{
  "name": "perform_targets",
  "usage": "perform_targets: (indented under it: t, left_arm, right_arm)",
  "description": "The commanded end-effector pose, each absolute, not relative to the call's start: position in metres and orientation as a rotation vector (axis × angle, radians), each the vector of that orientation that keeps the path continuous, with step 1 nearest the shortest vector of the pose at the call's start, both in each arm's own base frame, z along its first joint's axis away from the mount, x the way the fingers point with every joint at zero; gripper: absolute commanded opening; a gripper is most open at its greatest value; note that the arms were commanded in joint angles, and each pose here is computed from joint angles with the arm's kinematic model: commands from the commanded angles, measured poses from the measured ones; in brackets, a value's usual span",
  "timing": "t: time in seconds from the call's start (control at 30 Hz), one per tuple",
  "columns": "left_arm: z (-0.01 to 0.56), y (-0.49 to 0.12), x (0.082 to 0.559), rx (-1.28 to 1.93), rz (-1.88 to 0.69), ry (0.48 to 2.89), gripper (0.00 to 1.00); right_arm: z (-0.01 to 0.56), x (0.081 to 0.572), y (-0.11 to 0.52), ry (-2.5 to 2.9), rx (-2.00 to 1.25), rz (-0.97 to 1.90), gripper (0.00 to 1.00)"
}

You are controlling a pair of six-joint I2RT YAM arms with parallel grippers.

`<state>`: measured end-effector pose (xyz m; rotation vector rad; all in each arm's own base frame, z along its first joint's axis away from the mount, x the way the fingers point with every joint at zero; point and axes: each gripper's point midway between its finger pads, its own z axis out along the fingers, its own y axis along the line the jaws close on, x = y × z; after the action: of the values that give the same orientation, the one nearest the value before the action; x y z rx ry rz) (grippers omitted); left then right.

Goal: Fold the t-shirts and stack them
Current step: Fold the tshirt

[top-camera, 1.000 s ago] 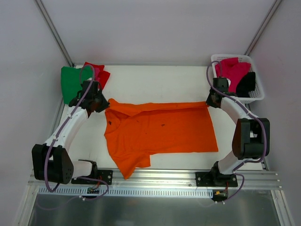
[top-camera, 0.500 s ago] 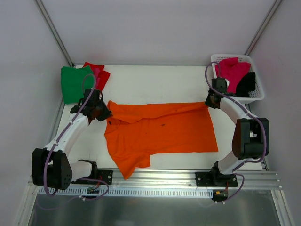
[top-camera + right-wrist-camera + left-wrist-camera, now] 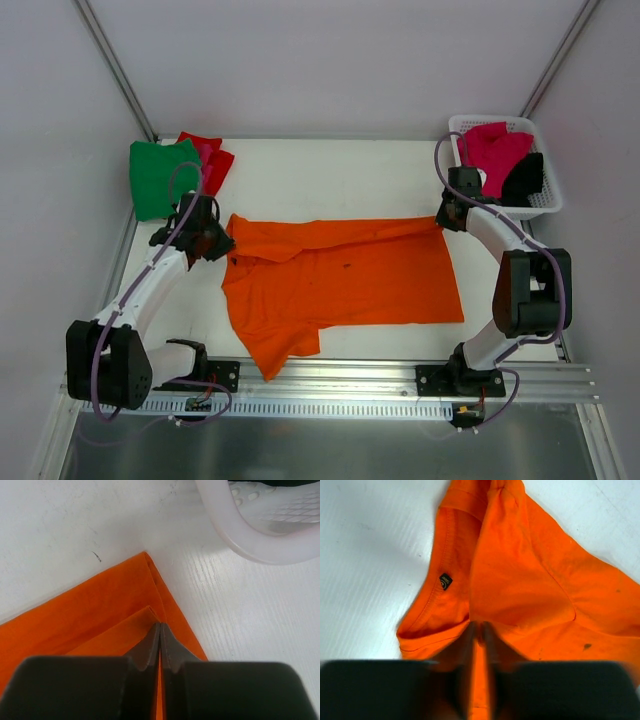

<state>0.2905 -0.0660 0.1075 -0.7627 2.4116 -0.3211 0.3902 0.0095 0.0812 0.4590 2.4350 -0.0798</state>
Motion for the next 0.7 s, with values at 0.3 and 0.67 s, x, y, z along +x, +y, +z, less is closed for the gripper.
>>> perform_targets:
  t: [0.3,0.67]
  left_arm:
    - [0.148,-0.064,0.293,-0.757,-0.313,2.257,0.99]
    - [0.145,-0.11,0.345,-0.498,-0.431,2.34,0.26]
  right_arm:
    - [0.091,0.385,0.0,2.412,0.509,-0.163,0.92]
    - [0.106,0.405,0.032,2.389,0.418,0.001,0.02]
